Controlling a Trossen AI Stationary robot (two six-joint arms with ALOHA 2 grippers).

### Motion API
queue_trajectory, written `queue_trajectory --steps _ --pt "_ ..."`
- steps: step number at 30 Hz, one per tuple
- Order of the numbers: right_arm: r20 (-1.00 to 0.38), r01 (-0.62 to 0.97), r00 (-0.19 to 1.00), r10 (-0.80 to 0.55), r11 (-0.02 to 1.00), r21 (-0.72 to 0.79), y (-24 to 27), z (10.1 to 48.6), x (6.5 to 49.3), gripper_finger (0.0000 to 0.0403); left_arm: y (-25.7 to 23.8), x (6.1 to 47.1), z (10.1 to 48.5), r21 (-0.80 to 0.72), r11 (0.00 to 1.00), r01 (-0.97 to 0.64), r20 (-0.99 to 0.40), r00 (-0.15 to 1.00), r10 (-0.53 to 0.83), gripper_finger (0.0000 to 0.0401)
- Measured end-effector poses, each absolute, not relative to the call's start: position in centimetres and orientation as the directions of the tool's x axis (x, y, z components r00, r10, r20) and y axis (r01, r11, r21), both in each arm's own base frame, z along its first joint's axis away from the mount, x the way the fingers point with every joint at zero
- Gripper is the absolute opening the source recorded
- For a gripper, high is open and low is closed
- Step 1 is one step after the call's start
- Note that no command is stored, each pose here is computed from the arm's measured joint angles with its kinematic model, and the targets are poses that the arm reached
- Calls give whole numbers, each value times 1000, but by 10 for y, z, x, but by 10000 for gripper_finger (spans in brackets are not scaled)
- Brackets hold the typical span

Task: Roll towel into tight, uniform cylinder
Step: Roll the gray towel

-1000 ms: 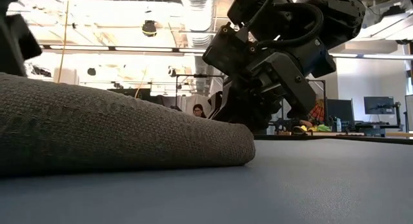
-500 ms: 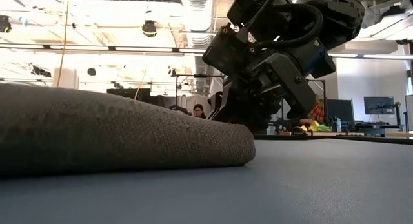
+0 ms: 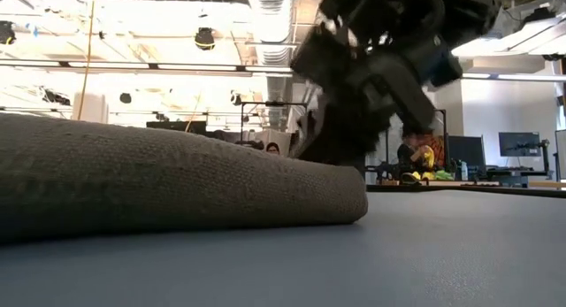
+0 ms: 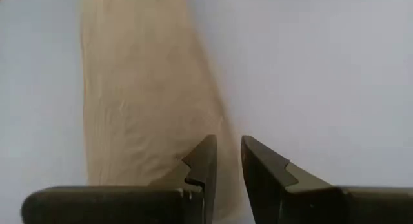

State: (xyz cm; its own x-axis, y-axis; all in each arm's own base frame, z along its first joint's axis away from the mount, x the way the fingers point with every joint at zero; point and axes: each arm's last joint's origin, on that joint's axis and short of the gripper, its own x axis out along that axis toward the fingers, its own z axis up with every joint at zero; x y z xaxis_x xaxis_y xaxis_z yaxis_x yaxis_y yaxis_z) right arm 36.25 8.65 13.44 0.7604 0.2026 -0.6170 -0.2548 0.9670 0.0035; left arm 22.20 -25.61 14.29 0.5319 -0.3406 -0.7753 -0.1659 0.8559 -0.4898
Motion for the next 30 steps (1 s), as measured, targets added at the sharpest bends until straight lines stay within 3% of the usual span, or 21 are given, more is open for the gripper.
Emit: queue_trajectory --steps 8,12,15,20,25,30 --pt "-535 -252 809 243 966 58 75 178 357 97 -247 215 205 -576 817 -30 -638 642 -426 0" --pt "-502 -268 796 337 941 207 70 201 349 97 -237 214 230 -523 852 17 -531 775 -341 0" --pt "-528 -356 705 473 880 313 82 205 338 97 -226 226 232 -470 882 -34 -504 831 -236 0" --pt "-564 -470 602 565 822 322 134 189 316 96 -198 260 207 -388 915 -112 -597 786 -157 0" --pt "-631 -430 586 509 855 291 162 157 309 83 -174 274 185 -377 912 -160 -736 649 -190 0" --pt "-625 -373 634 455 888 267 161 126 327 68 -169 274 185 -383 908 -171 -759 618 -204 0"
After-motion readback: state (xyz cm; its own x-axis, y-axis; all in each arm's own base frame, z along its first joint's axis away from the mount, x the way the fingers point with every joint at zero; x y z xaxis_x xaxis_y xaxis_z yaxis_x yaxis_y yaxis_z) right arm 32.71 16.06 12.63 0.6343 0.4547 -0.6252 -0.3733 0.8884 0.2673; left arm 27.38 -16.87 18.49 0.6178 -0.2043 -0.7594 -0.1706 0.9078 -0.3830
